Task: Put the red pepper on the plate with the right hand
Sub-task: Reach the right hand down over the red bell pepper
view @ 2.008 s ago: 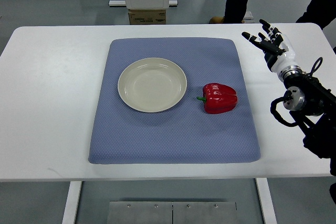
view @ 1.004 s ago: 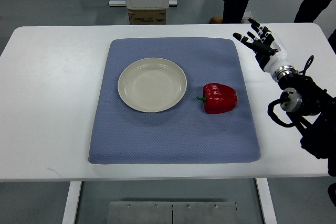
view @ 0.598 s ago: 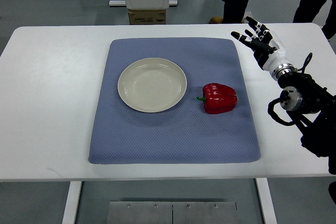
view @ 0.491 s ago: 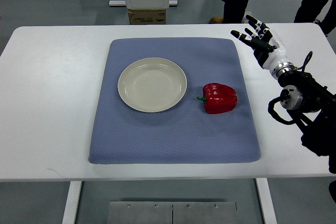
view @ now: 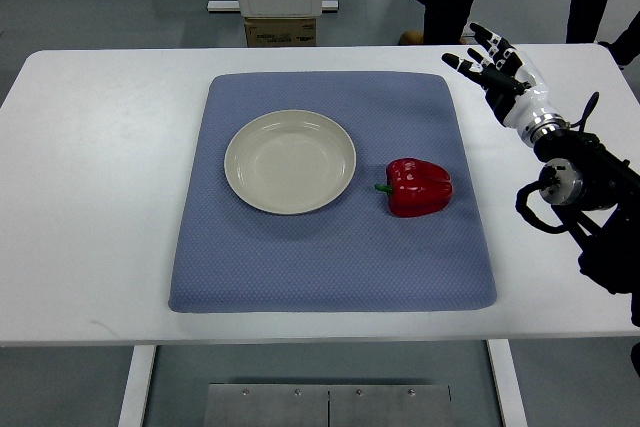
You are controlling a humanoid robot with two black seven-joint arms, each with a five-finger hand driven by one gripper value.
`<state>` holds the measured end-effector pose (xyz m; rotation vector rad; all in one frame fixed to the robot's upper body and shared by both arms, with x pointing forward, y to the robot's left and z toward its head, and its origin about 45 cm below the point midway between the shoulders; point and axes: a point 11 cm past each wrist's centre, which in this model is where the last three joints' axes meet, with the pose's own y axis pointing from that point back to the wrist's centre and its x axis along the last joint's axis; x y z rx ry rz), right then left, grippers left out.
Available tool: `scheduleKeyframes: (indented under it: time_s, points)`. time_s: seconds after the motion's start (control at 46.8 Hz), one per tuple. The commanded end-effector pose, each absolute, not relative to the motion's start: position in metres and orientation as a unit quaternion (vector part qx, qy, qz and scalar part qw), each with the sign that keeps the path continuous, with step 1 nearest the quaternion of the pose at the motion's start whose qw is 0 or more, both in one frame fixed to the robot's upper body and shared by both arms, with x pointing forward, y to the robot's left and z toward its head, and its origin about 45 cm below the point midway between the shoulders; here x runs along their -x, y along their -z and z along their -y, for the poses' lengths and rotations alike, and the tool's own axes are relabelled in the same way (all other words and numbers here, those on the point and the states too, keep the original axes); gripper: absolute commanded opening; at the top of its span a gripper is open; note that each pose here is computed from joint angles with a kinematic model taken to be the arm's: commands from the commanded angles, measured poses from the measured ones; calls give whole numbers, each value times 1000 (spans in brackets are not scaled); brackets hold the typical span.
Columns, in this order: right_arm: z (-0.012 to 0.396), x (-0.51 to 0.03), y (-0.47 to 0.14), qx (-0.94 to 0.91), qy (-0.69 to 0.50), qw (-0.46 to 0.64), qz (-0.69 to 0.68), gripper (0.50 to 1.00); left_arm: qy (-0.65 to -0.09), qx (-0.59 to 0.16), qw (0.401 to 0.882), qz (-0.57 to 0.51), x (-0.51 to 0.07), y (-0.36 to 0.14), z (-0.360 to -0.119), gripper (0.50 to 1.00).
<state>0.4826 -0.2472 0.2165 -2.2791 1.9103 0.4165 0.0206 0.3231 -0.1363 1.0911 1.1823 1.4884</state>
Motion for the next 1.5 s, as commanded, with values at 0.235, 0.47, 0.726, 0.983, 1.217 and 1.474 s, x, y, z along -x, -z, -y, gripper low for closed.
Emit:
scheduleKeyframes:
  time_s: [0.235,0.47,0.726,0.983,1.217,1.474]
  points:
    - [248,-479,-230,791,-106,51,-600,1000,-604,-443,457,-480,-21,136,-323,1000]
    - [252,-477,-256,830,3,-21,-558,1000,-604,-443,457,-480,-21,136,-323,1000]
    - [240,-458,-253,863,119,-105,-479,1000,-604,-443,458,-479,-21,136,-323,1000]
    - [217,-437,-259,890,193,-161,-380,1000,-604,-443,457,-480,-21,136,-323,1000]
    - [204,-425,-251,895,236,-193,-326,1000,-604,-443,457,-480,-21,136,-323,1000]
    - [204,-416,-234,893,254,-231,-289,998,-604,-443,457,-480,-21,136,-323,1000]
